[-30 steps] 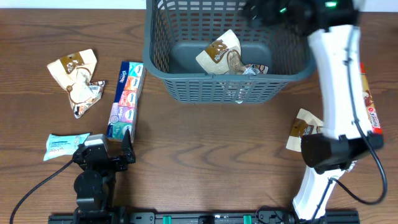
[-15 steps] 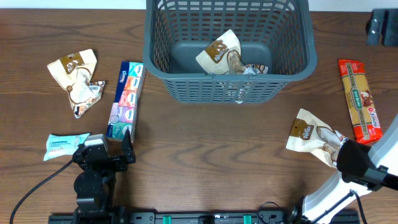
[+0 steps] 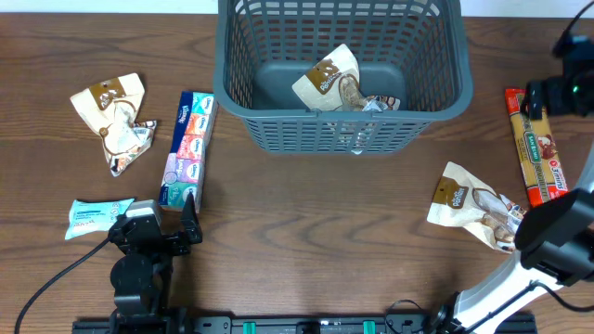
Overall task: Pack container
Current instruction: 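Move the right gripper to the San Remo pasta packet and grasp it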
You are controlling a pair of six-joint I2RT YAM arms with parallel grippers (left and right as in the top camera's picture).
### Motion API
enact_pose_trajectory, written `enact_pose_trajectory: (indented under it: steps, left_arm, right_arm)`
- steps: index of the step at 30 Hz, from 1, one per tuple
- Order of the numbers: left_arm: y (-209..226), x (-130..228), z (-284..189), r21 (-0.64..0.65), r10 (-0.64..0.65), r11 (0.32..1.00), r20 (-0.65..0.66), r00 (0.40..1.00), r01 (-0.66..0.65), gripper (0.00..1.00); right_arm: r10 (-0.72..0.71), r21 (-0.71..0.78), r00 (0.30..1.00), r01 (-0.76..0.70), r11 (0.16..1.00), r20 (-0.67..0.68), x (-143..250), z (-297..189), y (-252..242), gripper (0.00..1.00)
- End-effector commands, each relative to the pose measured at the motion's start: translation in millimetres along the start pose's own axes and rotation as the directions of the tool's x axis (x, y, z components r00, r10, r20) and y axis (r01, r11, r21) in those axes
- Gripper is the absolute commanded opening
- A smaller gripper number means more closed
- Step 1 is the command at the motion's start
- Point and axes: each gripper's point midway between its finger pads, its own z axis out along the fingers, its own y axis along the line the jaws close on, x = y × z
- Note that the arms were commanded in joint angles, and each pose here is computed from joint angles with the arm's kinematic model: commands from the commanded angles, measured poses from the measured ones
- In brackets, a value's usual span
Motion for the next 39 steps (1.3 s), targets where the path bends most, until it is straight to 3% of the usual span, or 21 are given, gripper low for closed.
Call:
enact_pose_trajectory:
  steps: [1,10,16,21,29,39]
  left_arm:
    - [3,11,2,-0.009,0.005,1.000,-0.026,1.000,-0.006,0.99]
    - [3,11,2,-0.009,0.005,1.000,-0.026,1.000,-0.006,0.99]
    - [3,11,2,-0.009,0.005,1.000,-0.026,1.000,-0.006,0.99]
    - [3,11,2,-0.009,0.005,1.000,-0.026,1.000,-0.006,0.99]
    - [3,11,2,-0.009,0.005,1.000,-0.026,1.000,-0.006,0.99]
    - [3,11,2,-0.009,0.005,1.000,-0.026,1.000,-0.006,0.99]
  right_arm:
    - [-0.003,0.069,0.999,0.006,0.998,-0.049,15,12,-17,0.99]
    - [-0.007,0.128,1.000,0.009,0.992,-0.021,22,27,-52,0.99]
    - [0.045,-0.009,0.999,-0.045,0.999,-0.017,39,63,-53,0.99]
    - [0.103,-0.090,0.990,-0.112,0.990,-0.099,60,116,-40,0.99]
    - [0.082,-0.195,0.965,-0.133,0.972,-0.249,86,191,-5,0.99]
    - [0.069,-0.231,0.947,-0.147,0.962,-0.314,102,224,10,0.99]
